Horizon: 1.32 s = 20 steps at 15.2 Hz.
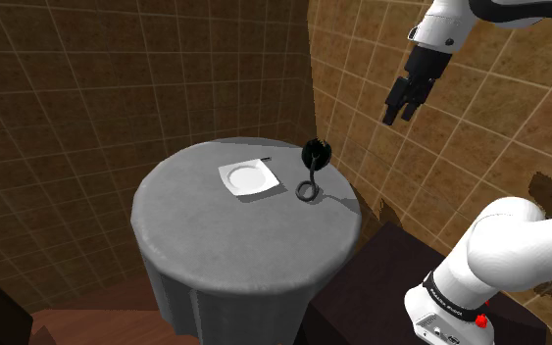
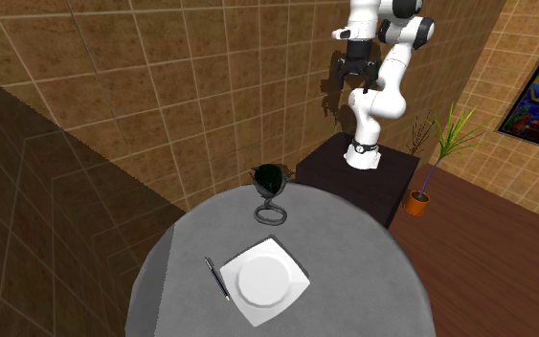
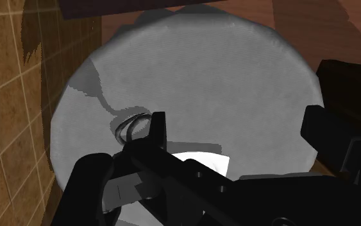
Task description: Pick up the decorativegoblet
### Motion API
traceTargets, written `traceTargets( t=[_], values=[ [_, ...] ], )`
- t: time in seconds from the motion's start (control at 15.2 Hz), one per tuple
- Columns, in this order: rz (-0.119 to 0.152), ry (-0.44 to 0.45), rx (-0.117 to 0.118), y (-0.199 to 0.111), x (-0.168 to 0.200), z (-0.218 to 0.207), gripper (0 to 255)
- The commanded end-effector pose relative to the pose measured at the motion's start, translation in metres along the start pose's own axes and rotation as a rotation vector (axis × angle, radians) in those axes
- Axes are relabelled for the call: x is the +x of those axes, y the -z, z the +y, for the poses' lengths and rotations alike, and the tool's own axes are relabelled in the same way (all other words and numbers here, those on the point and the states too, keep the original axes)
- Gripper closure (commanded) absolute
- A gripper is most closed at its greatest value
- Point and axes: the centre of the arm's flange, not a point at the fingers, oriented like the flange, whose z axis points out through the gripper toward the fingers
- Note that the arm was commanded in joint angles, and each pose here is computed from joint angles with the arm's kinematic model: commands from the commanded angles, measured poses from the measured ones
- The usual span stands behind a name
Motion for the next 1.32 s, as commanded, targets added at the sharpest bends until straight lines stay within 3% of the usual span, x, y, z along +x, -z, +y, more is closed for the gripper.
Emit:
traceTargets(
  t=[0.0,1.25],
  values=[
    [0.0,0.0,0.0,0.0,0.0,0.0,0],
    [-0.026,0.025,-0.109,-0.158,0.191,0.041,0]
  ],
)
